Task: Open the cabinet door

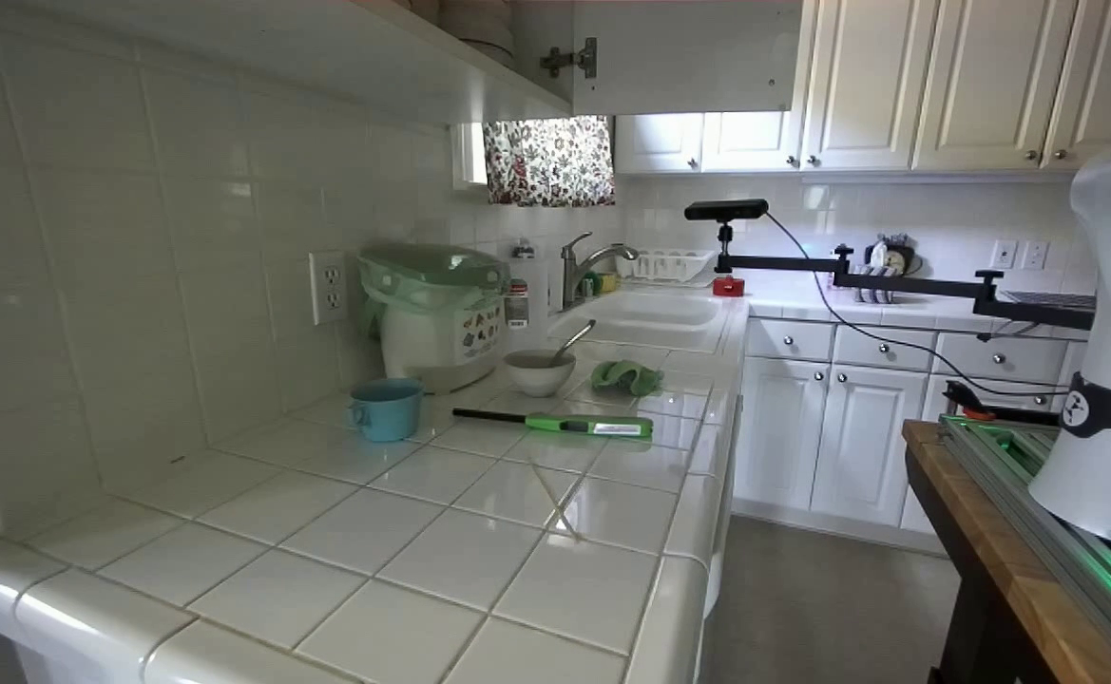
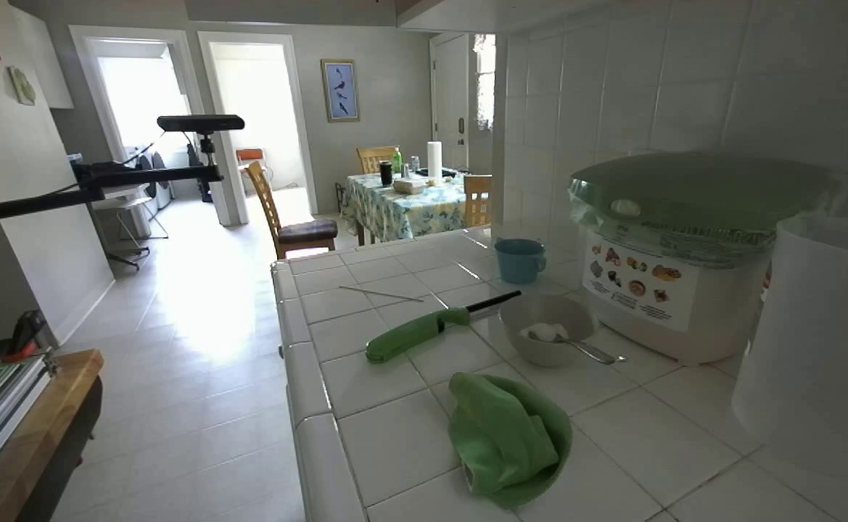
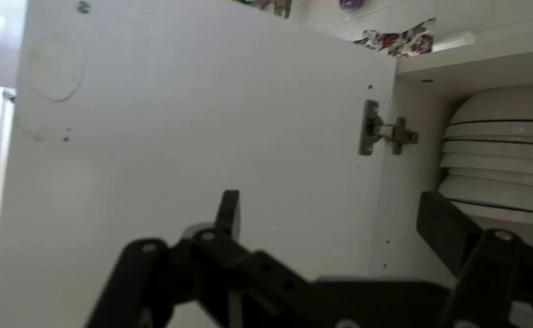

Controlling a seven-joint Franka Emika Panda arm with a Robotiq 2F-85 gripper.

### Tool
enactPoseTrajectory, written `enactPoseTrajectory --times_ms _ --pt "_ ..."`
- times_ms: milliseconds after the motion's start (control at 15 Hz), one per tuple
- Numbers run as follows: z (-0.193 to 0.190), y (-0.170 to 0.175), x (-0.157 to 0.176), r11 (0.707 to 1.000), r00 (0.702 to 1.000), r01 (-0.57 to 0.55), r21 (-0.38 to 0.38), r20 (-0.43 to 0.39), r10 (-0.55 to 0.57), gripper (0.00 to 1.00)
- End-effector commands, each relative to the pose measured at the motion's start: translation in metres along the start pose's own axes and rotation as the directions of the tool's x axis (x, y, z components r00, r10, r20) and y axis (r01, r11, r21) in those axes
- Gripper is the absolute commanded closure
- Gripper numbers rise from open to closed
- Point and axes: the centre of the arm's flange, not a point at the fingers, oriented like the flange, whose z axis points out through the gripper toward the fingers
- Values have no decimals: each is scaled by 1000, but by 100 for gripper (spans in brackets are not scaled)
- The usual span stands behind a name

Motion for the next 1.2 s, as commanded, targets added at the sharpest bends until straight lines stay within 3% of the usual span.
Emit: enactPoseTrajectory --times_ms 0,400,733,800,933,1133 --pt "2 -12 -7 985 994 34 169 94 -51 0" --pt "-32 -28 -13 897 957 157 412 159 -241 0" --pt "-68 -20 -11 782 880 340 522 118 -461 0" --pt "-61 -34 -12 831 918 266 488 136 -373 0" --pt "-68 -29 -11 808 900 305 504 125 -418 0" --pt "-67 -29 -13 802 893 321 505 122 -434 0"
